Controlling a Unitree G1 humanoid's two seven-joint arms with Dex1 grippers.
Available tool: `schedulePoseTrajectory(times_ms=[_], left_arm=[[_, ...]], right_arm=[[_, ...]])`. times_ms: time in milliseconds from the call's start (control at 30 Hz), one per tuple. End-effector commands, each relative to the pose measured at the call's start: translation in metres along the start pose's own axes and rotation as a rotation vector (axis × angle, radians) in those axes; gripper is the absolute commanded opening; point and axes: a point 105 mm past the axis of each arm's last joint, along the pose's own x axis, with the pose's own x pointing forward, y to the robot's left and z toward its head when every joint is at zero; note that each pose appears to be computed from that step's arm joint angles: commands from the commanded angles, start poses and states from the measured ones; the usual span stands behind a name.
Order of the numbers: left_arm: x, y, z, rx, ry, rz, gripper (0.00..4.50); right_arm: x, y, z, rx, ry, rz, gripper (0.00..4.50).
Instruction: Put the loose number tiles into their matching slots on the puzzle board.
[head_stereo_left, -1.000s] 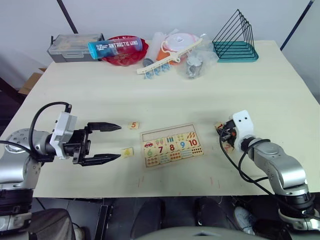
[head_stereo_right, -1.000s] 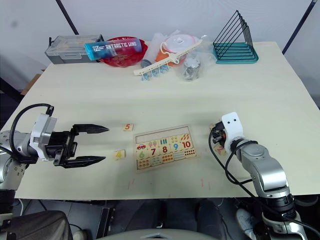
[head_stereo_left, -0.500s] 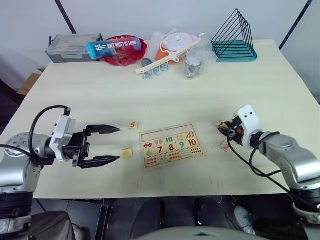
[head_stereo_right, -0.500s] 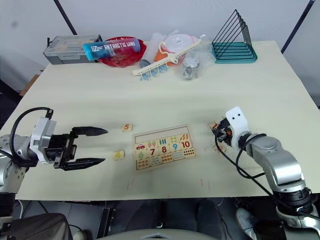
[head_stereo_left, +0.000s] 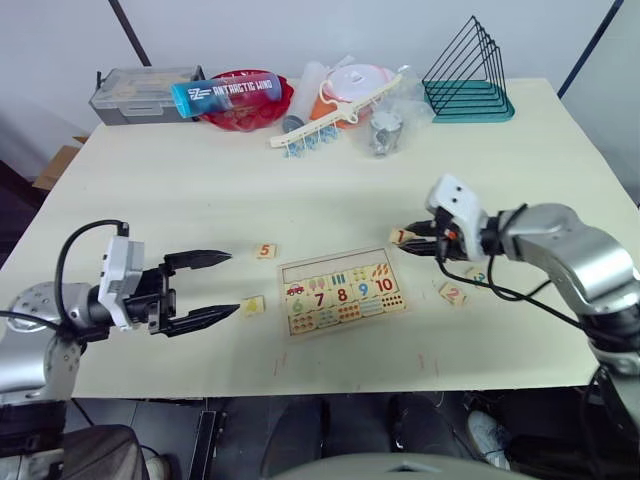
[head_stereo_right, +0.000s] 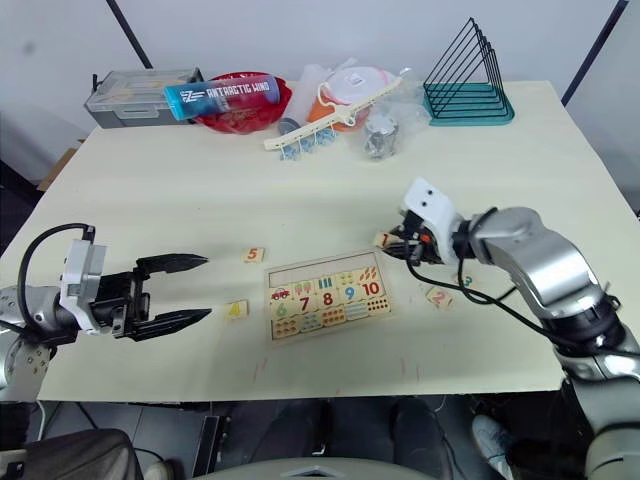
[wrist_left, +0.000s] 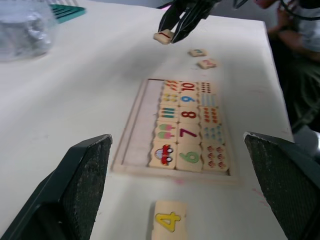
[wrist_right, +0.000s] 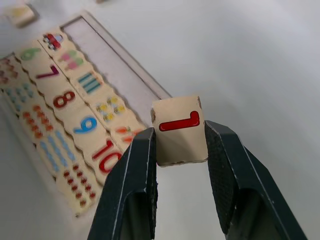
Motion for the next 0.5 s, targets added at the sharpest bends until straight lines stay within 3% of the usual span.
schedulePoseTrajectory(times_ms=[33,500], left_arm=[[-0.006,0.0,0.005,0.042,0.044,0.019,4.5],[-0.013,0.001,0.001,0.014,0.057,0.064,4.5]], right_arm=[[0.008,0.008,0.022,-0.061,-0.013,0.078,0.84],[0.075,0.048,0.079,-0.245,0.068,0.299,0.84]])
